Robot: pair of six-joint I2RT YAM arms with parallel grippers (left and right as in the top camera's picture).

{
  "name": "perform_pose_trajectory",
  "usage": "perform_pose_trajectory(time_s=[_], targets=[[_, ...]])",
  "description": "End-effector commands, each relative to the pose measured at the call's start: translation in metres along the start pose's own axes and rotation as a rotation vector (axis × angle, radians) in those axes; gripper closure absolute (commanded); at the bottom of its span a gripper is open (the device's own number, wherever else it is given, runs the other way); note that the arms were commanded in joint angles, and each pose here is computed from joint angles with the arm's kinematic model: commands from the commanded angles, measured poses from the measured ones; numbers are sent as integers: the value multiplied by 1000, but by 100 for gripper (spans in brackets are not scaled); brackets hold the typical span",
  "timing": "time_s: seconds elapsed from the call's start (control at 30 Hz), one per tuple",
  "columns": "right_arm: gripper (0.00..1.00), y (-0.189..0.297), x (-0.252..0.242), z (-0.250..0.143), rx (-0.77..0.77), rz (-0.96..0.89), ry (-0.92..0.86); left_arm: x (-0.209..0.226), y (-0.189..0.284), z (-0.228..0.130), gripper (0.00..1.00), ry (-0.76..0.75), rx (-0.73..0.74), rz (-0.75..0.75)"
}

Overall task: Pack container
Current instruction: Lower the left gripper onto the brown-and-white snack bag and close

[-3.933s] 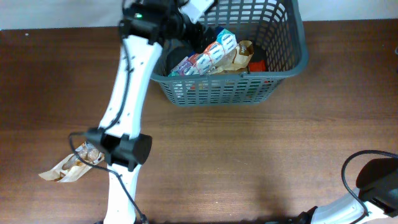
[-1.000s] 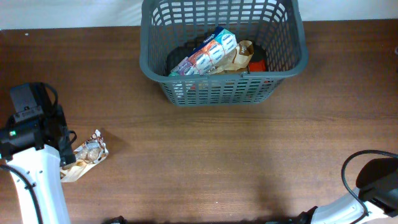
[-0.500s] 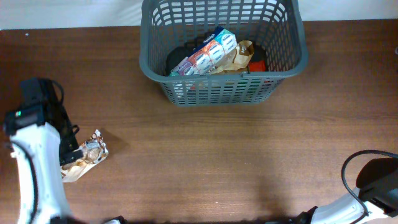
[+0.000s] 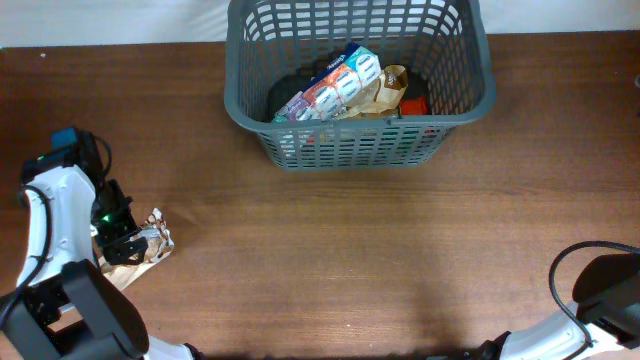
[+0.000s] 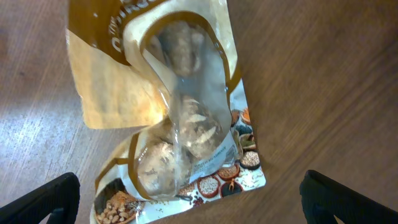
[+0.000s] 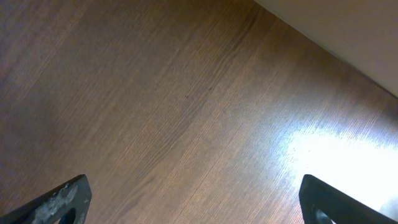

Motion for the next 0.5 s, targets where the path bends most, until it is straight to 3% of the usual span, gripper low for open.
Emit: perform_pose_trajectory(time_s=[0.0,0.23,0.47], targets=[[1,7,-2,0,-12,6,-16,8,-4,8,1,3,-44,49],[1,7,-2,0,-12,6,-16,30,-18,9,1,-22,-64,146],[1,7,-2,0,-12,6,-16,21,-43,9,1,-138,-72,71]])
Point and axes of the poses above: each gripper's point midway between its finger pads, its own y axis back along the fingers, its own x axis along the line the jaws close on, z = x × y, the point moved 5 cm from there along y, back along the fingers, and after that the axes turned 3 degrees about -y, right-handed, at the moved point
